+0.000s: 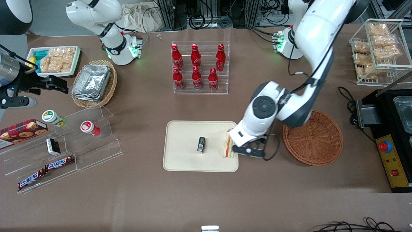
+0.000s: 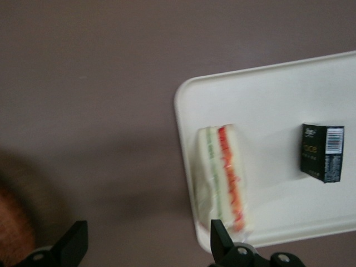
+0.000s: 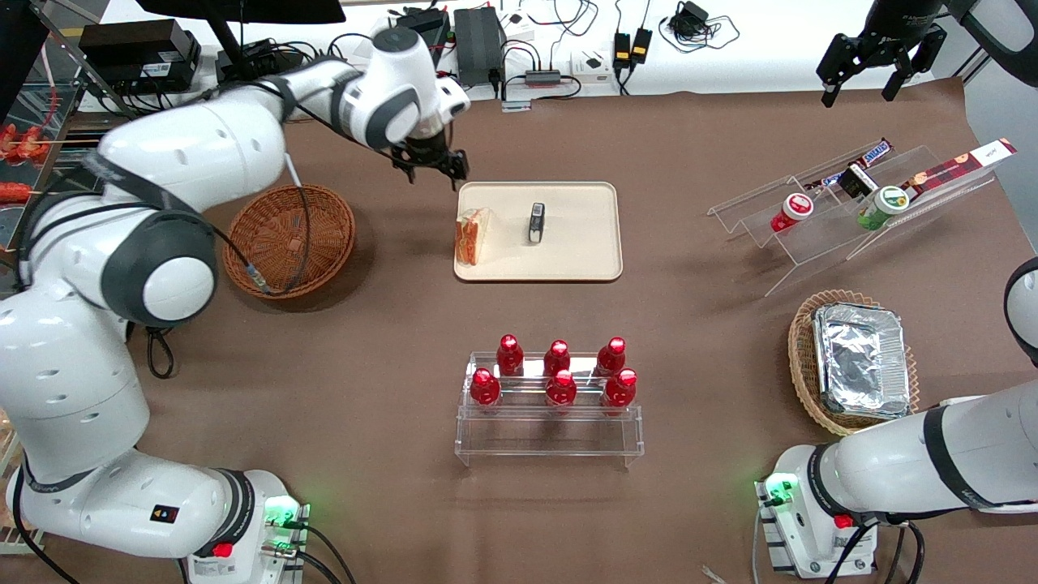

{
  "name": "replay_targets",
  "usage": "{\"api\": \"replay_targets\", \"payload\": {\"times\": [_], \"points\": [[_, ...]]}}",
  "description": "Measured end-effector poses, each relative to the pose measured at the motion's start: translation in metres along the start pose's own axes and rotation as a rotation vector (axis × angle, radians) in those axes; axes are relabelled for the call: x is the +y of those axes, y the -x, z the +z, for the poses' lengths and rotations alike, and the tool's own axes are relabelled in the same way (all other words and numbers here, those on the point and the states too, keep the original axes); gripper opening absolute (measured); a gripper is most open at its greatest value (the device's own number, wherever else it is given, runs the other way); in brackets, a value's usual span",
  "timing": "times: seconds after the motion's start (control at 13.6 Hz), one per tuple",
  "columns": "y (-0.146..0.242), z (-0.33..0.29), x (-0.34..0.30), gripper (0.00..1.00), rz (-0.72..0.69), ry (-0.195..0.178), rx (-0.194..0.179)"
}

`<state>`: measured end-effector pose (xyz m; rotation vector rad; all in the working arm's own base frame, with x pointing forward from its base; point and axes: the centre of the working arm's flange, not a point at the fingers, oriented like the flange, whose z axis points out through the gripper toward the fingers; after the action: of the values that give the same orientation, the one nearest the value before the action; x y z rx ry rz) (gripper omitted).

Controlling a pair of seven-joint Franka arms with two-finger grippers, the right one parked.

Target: Place sandwich from basket to tray

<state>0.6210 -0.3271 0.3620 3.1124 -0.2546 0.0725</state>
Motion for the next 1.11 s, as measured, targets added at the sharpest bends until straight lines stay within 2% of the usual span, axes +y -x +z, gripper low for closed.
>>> {"api": "replay_targets", "payload": {"times": [0.22,0.44,0.74,0.96,1.11], "points": [[-0.007,-0.049,-0.057,0.99,-0.082,-0.039,-0.02],[-0.016,-0.076,-0.109,0.99,-0.128,-0.055,-0.029],[-0.008,-0.107,-0.179,0.99,-0.074,-0.087,-0.117],[-0.001,-0.124,-0.22,0.99,-0.09,-0.096,-0.136],[-0.002,-0.13,-0.233,0.99,-0.104,-0.093,-0.125]]}}
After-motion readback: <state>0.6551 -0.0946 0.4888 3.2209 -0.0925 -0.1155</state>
